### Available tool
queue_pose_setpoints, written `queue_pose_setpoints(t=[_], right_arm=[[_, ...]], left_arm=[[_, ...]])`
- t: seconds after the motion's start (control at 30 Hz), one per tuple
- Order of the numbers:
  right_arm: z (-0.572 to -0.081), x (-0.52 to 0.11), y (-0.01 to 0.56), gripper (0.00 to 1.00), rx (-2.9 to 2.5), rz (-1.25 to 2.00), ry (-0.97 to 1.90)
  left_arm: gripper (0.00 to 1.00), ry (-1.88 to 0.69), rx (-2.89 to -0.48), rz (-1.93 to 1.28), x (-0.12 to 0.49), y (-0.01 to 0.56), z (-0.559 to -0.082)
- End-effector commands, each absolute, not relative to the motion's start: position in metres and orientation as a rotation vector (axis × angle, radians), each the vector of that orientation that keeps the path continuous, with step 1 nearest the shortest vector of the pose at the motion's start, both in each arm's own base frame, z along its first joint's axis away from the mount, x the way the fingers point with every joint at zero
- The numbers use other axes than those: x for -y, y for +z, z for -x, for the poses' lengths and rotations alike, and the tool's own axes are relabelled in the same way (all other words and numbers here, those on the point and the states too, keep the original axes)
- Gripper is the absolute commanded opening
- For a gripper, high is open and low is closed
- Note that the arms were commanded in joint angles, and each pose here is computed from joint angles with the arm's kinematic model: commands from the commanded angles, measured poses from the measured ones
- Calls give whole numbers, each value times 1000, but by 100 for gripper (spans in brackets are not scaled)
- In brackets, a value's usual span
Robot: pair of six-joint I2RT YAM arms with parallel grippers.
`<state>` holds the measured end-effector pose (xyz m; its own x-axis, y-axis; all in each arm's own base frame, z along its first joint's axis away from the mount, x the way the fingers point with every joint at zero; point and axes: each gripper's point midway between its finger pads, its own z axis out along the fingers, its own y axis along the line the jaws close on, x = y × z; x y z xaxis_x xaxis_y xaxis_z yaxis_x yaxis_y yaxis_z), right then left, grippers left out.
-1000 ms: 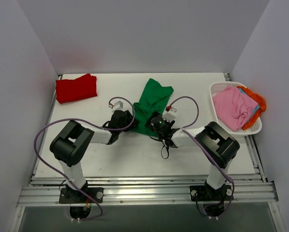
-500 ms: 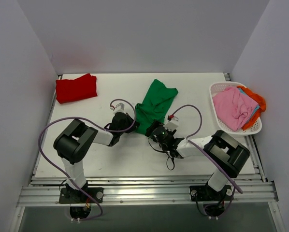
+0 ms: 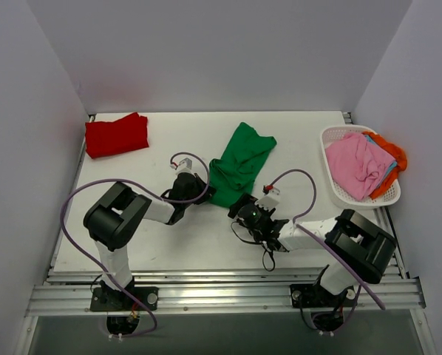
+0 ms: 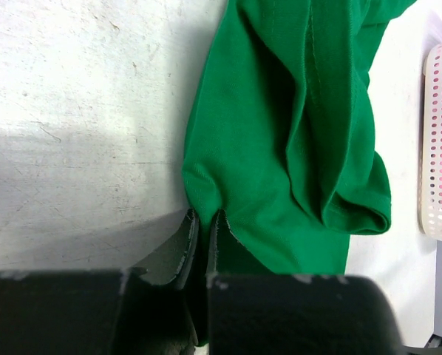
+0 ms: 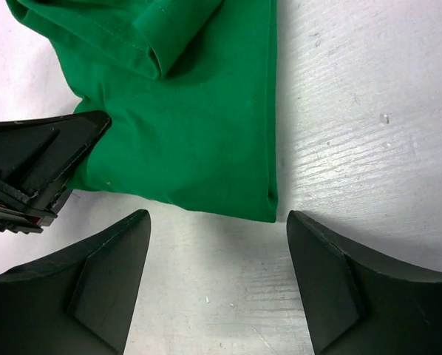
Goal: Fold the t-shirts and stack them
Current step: Fold the tshirt
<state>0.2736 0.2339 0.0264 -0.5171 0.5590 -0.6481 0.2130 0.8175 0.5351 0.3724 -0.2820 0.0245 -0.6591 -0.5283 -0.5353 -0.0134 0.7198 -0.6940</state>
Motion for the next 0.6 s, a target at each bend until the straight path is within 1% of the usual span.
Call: queue_pose_setpoints(t=[0.0,0.07,0.1,0.13,0.23,0.3,0.4,0.47,0.5,0.57], right_arm=[[-239,-188,-29,70,-2280,-509,210],[-242,-190,-31,64,-2275,-505,200],[-244,-191,-31,59,-2275,-503,199],[-245,-192,-32,45,-2278,-499,195],[-247,-195,-36,29,-2284,-494,178],[-247,-194,-40,28,-2286,-492,165],[-247,-192,-43,23,-2288,-489,151],[-247,-192,-44,15,-2289,-486,149],[-247,-191,-44,8,-2291,-485,146],[-247,-191,-43,0,-2288,-482,144]], left_arm=[[2,-706,-2370,405,262,-28,-333],[2,-702,-2371,403,262,-28,-333],[2,-706,-2370,402,263,-27,-333],[2,-700,-2371,406,262,-27,-333],[2,-694,-2371,403,262,-26,-333],[2,-686,-2374,401,260,-27,-333],[2,-683,-2371,404,260,-26,-334],[2,-681,-2377,402,260,-29,-333],[2,-683,-2377,399,261,-29,-333],[2,-691,-2378,398,261,-30,-332]])
